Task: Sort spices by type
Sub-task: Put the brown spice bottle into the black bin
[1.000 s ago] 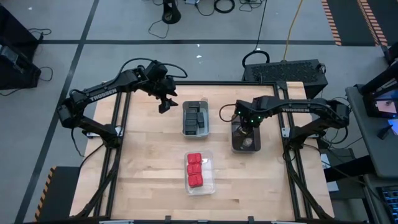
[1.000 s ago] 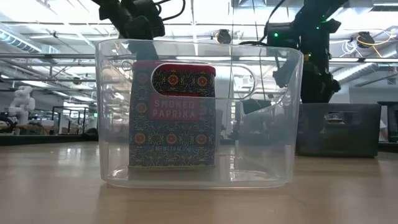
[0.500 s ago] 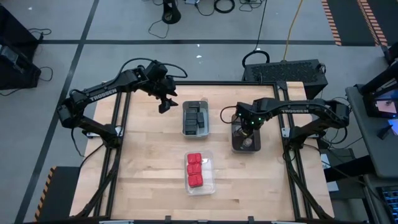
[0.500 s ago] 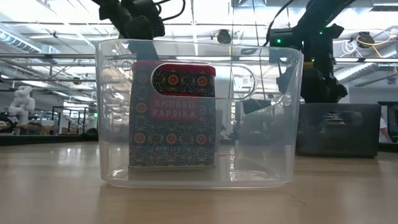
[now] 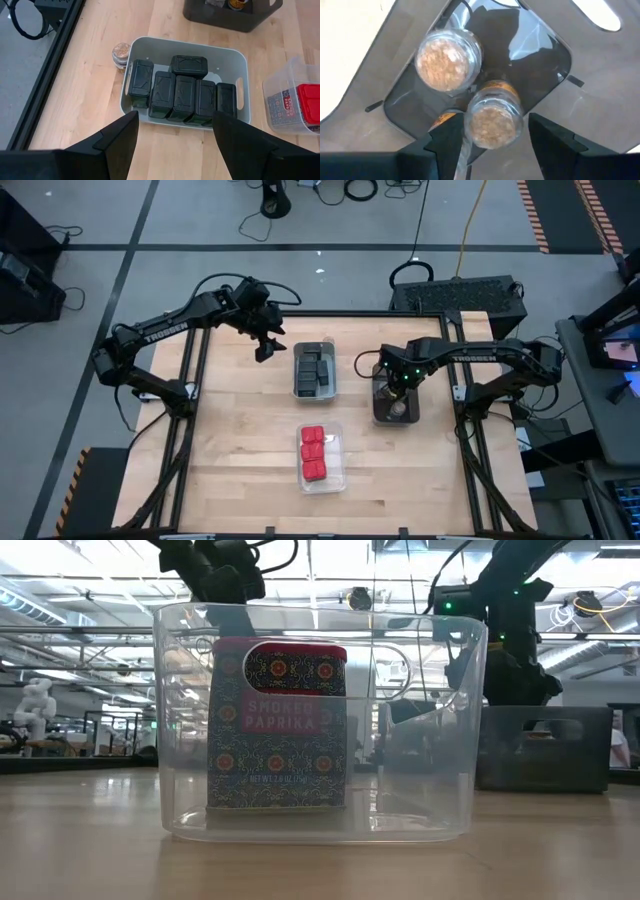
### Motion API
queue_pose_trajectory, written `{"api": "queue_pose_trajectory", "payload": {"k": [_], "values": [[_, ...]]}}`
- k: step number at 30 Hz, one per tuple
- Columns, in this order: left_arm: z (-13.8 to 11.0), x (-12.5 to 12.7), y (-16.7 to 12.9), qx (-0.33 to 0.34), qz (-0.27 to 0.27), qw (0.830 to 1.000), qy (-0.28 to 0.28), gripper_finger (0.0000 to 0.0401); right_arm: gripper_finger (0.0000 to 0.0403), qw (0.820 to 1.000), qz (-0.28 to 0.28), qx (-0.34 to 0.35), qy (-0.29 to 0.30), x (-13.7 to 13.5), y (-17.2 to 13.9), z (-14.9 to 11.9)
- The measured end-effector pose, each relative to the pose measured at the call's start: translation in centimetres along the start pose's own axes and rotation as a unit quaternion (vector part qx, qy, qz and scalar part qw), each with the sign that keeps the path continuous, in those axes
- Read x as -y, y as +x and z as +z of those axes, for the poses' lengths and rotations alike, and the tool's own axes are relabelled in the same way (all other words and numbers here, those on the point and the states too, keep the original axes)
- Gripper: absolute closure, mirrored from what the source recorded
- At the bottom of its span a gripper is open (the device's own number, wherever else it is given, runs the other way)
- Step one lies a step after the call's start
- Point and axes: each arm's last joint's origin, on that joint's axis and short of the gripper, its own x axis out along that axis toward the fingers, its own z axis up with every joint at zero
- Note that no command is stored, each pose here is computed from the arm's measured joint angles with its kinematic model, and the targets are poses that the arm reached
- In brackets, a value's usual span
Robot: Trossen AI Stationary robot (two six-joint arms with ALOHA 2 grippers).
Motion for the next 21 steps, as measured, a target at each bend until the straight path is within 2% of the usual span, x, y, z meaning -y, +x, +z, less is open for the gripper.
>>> {"api": "queue_pose_trajectory", "payload": {"k": [6, 15, 21], "values": [[0.0, 0.0, 0.0, 0.000, 0.000, 1.000, 0.000, 0.0141, 0.0178, 1.000, -0.001, 0.001, -0.017, 0.0, 0.0, 0.0], [0.0, 0.0, 0.0, 0.001, 0.000, 1.000, 0.001, 0.0141, 0.0179, 0.998, 0.000, 0.002, -0.056, -0.1, -0.2, 0.1], [1.1, -0.3, -0.1, 0.054, 0.021, 0.998, -0.014, 0.0141, 0.0179, 0.995, 0.011, 0.052, -0.083, -1.0, -2.5, 1.1]]}}
